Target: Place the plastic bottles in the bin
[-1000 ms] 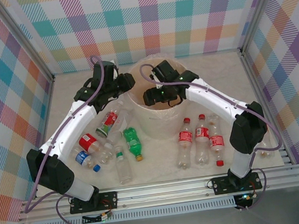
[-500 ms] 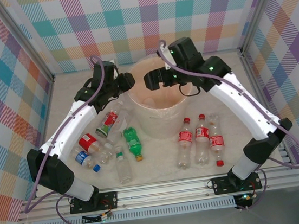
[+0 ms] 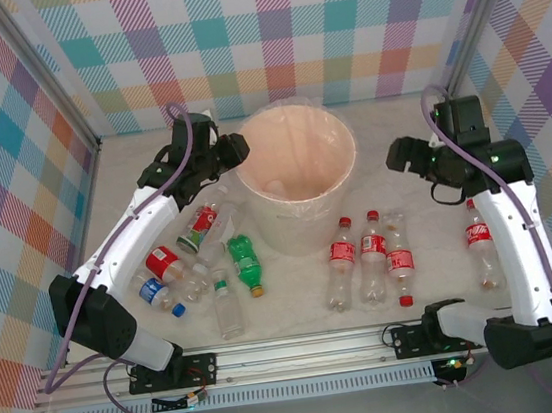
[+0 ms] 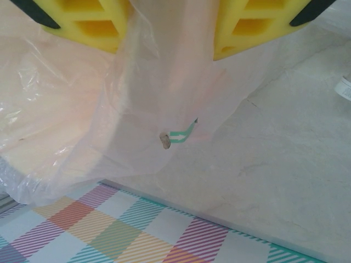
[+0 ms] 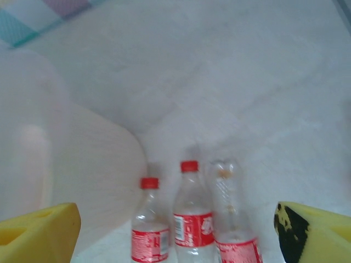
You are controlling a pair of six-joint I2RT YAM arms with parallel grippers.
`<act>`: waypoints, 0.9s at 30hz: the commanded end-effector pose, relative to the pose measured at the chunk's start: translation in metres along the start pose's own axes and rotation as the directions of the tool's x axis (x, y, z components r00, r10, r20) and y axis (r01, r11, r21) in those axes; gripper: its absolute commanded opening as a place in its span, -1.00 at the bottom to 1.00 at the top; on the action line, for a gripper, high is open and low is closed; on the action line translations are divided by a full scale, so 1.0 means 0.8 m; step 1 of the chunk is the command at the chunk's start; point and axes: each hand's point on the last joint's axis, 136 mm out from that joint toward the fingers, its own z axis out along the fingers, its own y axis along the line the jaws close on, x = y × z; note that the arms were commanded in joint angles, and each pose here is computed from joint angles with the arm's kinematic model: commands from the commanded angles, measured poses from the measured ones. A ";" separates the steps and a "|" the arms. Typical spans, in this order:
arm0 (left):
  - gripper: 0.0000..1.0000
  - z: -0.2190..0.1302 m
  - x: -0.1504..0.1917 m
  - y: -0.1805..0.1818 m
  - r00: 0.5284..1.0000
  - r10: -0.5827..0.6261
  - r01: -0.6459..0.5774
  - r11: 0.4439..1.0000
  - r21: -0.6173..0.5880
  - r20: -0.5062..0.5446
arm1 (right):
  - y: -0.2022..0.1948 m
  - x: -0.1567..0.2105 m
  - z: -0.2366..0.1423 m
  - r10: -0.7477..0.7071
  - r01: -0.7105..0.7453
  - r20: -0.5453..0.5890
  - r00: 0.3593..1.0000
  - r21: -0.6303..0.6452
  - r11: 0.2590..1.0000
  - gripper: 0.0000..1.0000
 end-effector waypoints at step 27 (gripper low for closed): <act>-0.34 0.027 0.031 0.039 0.996 -0.006 -0.002 0.996 -0.086 -0.092 | -0.102 0.197 0.227 0.214 -0.081 -0.531 0.820 0.262 0.962 0.58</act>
